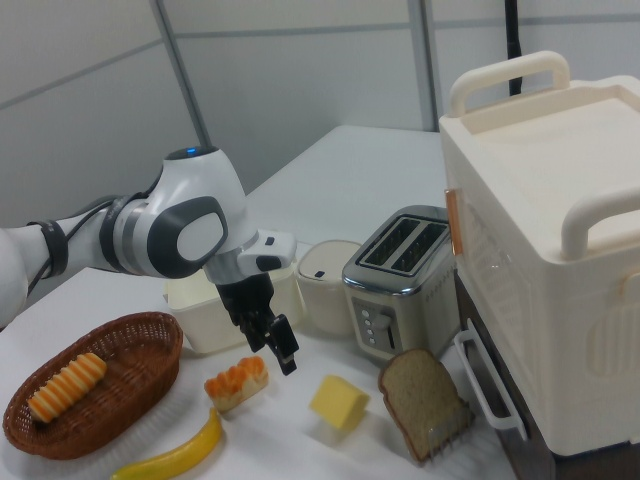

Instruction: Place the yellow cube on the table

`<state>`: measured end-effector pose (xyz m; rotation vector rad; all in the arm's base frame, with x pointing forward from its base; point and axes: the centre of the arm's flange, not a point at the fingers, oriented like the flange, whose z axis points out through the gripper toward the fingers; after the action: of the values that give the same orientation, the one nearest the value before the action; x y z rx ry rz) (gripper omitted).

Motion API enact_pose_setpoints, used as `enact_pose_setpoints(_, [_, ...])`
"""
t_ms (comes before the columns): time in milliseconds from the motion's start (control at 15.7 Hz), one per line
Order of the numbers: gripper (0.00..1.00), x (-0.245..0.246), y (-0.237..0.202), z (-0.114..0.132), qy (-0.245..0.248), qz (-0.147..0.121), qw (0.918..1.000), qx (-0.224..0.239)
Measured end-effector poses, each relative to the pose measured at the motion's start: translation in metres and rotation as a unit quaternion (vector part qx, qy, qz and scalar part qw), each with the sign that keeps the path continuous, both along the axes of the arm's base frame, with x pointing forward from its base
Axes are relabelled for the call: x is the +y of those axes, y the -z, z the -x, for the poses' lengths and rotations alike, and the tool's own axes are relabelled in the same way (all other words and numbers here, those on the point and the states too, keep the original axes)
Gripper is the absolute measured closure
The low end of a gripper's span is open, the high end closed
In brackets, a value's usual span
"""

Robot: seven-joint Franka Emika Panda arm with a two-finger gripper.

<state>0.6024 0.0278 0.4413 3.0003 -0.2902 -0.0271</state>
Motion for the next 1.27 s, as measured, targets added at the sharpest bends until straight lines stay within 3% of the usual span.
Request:
enact_pose_setpoints(255, [0.00, -0.003, -0.015, -0.004, -0.003, 0.001, 1.0000, -0.009])
enact_pose_setpoints(574, [0.00, -0.046, -0.067, 0.004, -0.032, 0.006, 0.9992, 0.023])
enact_pose_setpoints(892, [0.00, -0.103, -0.134, 0.031, -0.016, -0.005, 0.9999, 0.004])
enact_pose_setpoints(1275, [0.00, -0.134, -0.157, 0.051, 0.005, -0.032, 0.9995, -0.009])
